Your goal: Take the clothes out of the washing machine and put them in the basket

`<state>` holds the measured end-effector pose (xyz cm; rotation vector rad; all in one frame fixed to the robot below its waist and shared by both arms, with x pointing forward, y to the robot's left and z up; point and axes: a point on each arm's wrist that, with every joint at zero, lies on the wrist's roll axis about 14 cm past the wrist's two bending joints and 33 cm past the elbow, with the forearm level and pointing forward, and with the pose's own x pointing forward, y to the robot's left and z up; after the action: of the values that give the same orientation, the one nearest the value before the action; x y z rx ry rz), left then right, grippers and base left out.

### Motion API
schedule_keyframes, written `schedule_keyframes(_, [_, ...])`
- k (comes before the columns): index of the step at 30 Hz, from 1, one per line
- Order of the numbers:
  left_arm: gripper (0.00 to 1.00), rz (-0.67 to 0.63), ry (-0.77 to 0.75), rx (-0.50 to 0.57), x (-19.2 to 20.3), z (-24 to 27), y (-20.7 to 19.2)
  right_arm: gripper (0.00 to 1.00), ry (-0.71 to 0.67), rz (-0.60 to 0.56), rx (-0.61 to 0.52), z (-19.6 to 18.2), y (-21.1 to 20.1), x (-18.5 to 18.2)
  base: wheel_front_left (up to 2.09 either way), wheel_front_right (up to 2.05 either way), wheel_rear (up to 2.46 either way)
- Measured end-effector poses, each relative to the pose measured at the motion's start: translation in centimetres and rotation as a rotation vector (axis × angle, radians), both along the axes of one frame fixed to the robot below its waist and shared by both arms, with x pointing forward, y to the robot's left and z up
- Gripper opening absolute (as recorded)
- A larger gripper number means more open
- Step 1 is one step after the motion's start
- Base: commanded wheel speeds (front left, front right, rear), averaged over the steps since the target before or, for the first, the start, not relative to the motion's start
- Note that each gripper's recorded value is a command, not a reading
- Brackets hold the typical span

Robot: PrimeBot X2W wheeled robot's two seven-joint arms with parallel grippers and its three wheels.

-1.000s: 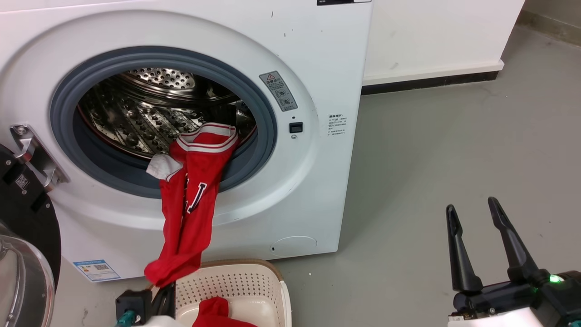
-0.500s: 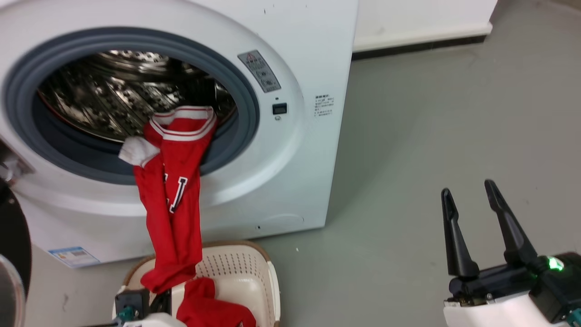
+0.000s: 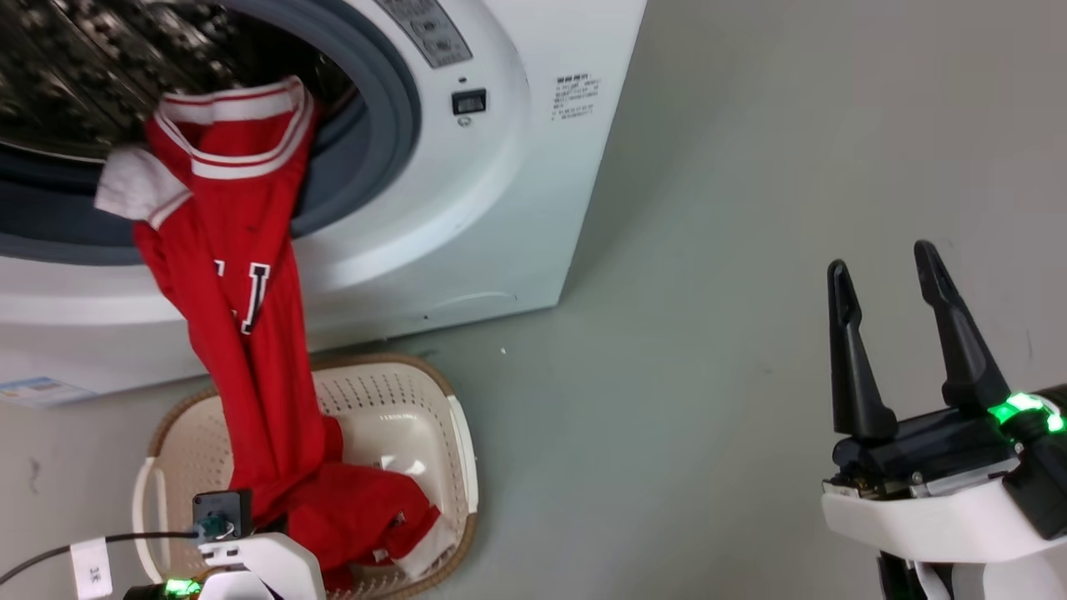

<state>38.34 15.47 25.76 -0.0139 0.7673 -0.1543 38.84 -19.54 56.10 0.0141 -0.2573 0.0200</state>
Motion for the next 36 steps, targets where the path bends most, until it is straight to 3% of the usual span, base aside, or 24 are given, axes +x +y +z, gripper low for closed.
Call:
schedule_keyframes(14, [0.00,-0.020,0.185,0.008,0.3,-6.4,-0.9,1.00,0.090,-0.020,-0.015,-4.0,-1.0,3.7,0.00,0.00,0.00])
schedule_keyframes(29, [0.00,-0.031,0.259,0.022,0.4,-8.5,-1.4,1.00,0.116,-0.024,-0.021,-5.4,-1.3,5.0,0.00,0.00,0.00])
schedule_keyframes(30, [0.09,-0.028,0.274,0.021,0.2,-8.7,-1.4,1.00,0.116,-0.024,-0.021,-5.4,-1.3,5.0,0.00,0.00,0.00])
schedule_keyframes(31, [0.48,-0.035,0.275,0.028,0.1,-8.7,-1.4,1.00,0.116,-0.024,-0.022,-5.4,-1.3,5.0,0.00,0.00,0.00])
schedule_keyframes(32, [1.00,-0.043,0.274,0.035,0.1,-8.7,-1.4,1.00,0.115,-0.024,-0.022,-5.4,-1.3,5.0,0.00,0.00,0.00])
schedule_keyframes(36, [1.00,-0.043,0.265,0.033,0.1,-8.1,-1.5,1.00,0.104,-0.023,-0.020,-4.9,-1.2,4.8,0.00,0.00,0.00])
